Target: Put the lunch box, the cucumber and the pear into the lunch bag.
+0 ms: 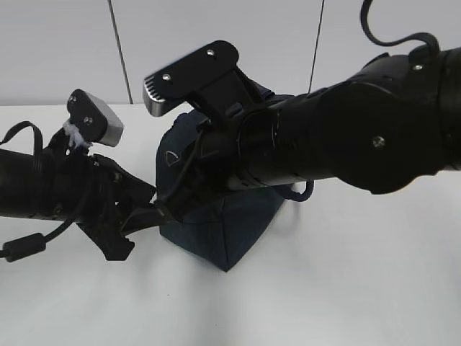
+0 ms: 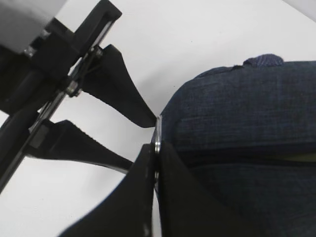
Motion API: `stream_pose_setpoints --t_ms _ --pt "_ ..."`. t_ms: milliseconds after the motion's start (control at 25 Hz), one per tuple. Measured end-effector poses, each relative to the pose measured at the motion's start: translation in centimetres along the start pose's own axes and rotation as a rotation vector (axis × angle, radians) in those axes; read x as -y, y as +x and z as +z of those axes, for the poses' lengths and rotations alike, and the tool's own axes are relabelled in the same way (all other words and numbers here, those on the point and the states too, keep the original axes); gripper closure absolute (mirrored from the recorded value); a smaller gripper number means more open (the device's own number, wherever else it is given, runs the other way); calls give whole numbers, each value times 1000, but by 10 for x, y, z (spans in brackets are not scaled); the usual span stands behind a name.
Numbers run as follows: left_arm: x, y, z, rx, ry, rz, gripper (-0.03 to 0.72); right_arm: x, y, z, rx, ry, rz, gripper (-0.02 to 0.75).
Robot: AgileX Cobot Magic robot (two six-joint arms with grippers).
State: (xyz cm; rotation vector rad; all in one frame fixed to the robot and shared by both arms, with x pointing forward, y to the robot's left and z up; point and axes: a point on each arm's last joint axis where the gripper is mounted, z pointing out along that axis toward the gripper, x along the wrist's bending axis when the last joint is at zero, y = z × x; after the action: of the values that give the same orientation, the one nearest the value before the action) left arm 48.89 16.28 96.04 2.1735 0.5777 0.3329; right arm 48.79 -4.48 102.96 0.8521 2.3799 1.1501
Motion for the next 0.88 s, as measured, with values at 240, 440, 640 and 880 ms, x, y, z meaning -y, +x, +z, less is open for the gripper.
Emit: stream_pose_setpoints --t_ms 240,440,640,880 --pt "-1 2 0 -23 -7 -32 339 0 0 0 0 0 0 733" --pt "-6 0 1 1 -63 -97 289 0 0 0 0 2 0 732" --pt "0 0 11 41 -58 -138 297 0 0 0 0 2 0 732" --pt "1 -6 20 89 -50 -137 425 1 0 0 -3 16 0 732"
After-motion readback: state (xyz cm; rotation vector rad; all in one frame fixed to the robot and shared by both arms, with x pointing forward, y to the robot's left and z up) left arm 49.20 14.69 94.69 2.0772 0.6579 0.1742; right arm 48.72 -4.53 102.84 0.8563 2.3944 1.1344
